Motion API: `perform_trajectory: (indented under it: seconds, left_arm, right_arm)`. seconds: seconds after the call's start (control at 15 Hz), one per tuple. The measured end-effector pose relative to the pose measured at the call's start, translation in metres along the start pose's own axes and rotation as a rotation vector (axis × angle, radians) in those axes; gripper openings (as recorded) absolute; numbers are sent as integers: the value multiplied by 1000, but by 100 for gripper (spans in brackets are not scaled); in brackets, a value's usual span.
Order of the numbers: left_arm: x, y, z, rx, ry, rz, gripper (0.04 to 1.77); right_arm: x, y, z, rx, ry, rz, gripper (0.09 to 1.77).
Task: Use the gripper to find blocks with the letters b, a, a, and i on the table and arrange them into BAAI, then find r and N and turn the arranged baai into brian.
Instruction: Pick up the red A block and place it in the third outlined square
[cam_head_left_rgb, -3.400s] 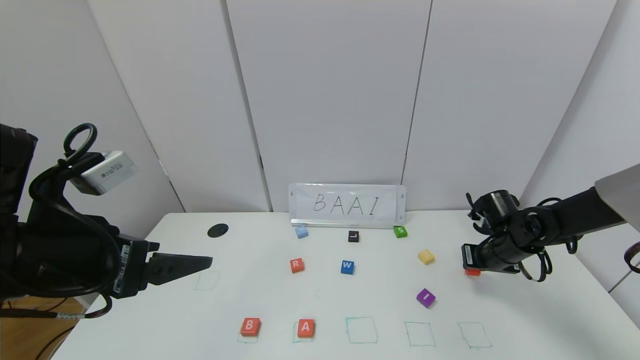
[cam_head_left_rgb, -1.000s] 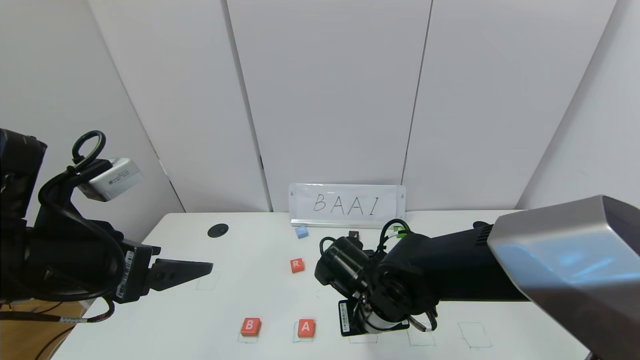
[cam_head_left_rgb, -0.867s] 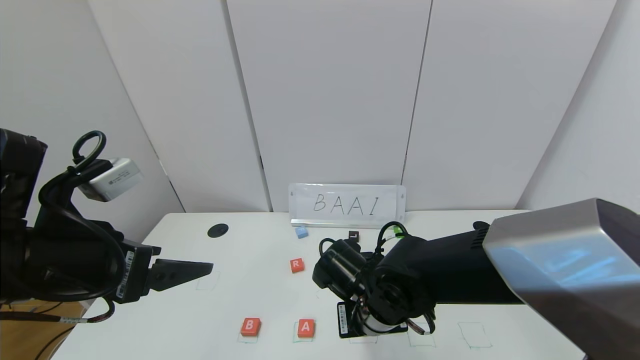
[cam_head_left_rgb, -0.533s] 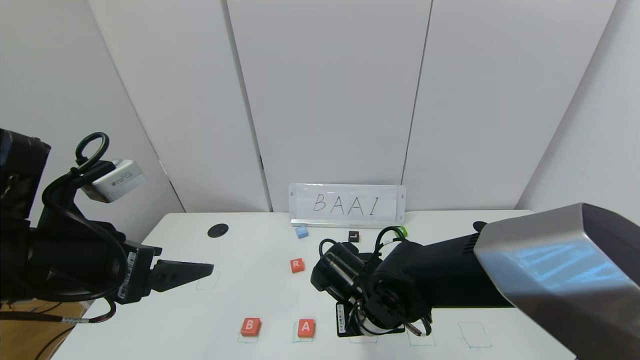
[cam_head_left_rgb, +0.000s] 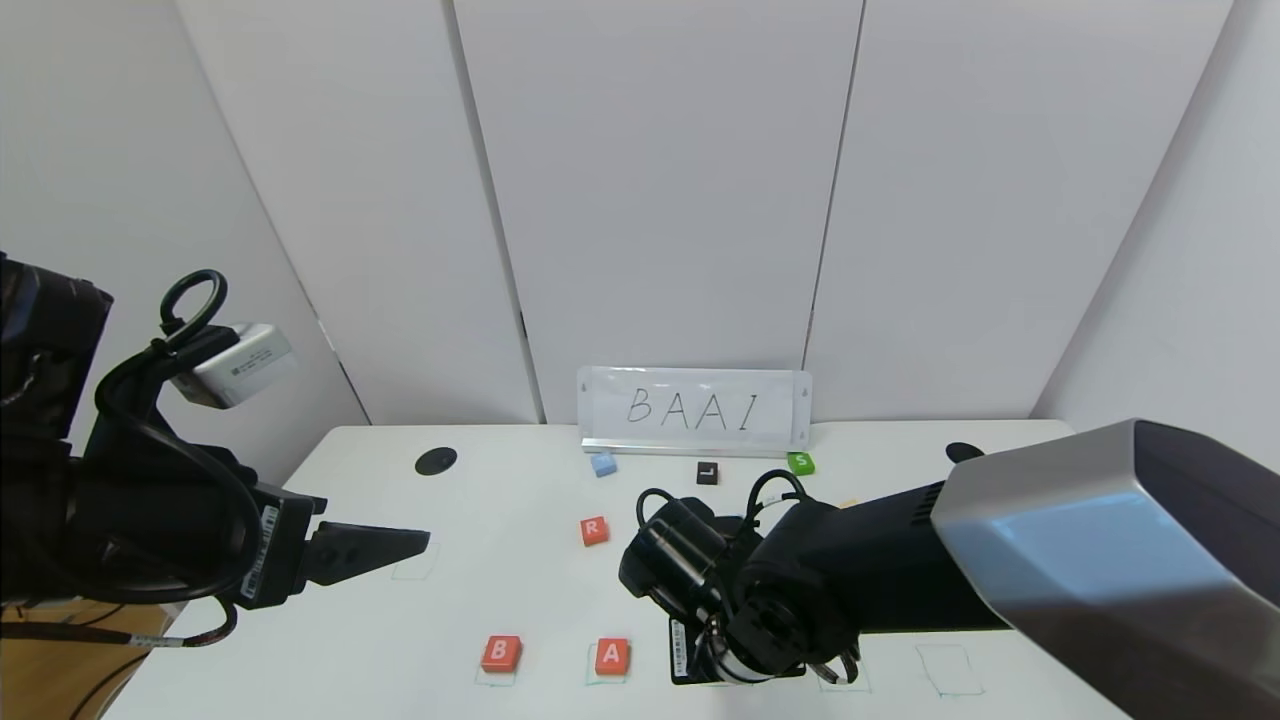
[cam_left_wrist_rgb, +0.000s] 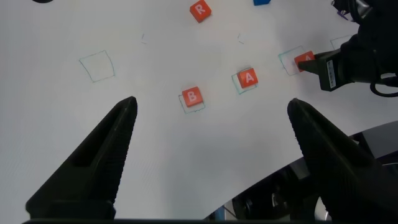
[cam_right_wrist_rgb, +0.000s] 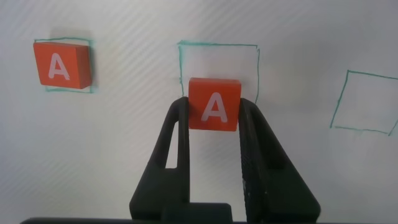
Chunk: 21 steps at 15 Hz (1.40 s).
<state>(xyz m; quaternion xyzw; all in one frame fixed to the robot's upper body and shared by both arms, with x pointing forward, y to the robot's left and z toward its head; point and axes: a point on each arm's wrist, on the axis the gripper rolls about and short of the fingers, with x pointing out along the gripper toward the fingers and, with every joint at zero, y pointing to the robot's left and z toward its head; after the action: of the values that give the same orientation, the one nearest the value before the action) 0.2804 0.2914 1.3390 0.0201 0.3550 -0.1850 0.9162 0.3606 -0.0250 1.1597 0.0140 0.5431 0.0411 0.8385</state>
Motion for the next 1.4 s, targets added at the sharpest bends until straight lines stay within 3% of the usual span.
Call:
perform_trajectory:
  seconds: [0.53,1.4]
  left_arm:
    - [0,0,0,0,-1,-1,172]
    - [0,0,-2,12,5,-2,172]
  right_arm:
    - [10,-3,-8,7,-21,28,53]
    - [15,-9,-10,13,-10,8,53]
